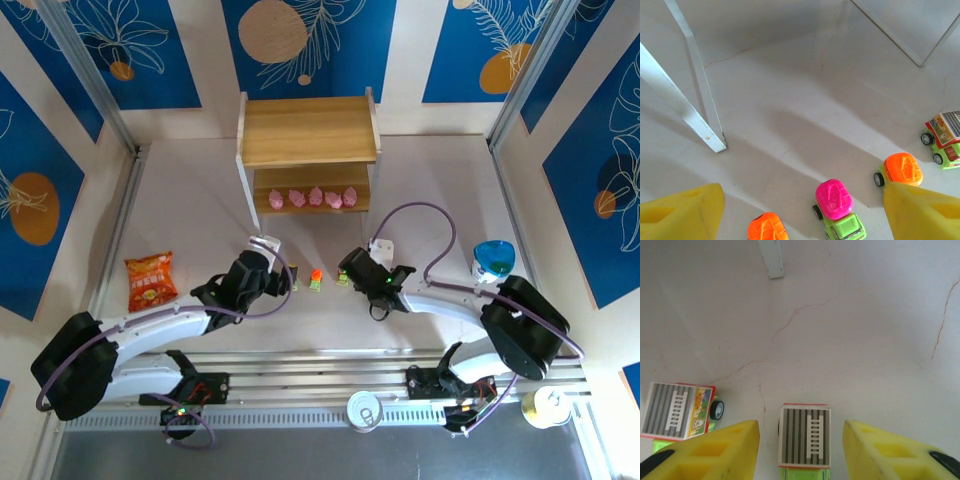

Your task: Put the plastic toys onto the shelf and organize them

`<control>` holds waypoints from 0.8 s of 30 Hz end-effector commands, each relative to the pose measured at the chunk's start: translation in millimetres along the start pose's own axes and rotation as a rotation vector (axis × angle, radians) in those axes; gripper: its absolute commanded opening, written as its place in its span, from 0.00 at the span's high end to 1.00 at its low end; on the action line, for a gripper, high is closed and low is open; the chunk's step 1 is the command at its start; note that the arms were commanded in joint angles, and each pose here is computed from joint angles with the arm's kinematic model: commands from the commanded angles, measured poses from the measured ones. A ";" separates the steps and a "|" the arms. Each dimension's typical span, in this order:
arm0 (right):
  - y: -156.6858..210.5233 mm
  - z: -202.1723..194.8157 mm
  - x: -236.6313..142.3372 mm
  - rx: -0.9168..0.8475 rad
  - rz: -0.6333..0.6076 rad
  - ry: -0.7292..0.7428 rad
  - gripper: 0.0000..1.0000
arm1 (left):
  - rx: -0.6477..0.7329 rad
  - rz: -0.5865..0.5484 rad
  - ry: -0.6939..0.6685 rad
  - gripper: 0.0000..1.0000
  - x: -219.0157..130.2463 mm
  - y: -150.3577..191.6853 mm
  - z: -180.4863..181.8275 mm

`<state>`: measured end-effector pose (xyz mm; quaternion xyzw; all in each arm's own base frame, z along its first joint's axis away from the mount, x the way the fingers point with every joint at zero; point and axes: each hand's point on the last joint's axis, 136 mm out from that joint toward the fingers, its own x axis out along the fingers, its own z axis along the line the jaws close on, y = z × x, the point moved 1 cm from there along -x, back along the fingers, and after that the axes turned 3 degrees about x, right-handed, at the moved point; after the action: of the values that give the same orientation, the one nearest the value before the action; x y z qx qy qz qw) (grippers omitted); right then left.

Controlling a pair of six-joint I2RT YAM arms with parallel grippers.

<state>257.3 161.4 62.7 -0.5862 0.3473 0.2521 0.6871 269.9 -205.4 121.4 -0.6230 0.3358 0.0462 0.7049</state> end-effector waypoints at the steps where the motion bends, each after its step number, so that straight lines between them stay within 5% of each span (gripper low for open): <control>1: -5.1 6.0 2.1 0.003 0.006 -0.011 0.53 | -0.017 0.002 0.008 0.17 1.9 -0.5 0.9; 24: 3.8 7.1 16.5 -0.001 0.033 0.014 0.69 | -0.027 0.020 0.013 0.16 5.8 1.3 1.9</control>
<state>261.2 165.3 44.9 -0.5849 0.3622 0.2646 0.6758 271.1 -204.6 114.8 -0.6217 0.3456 0.0527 0.7009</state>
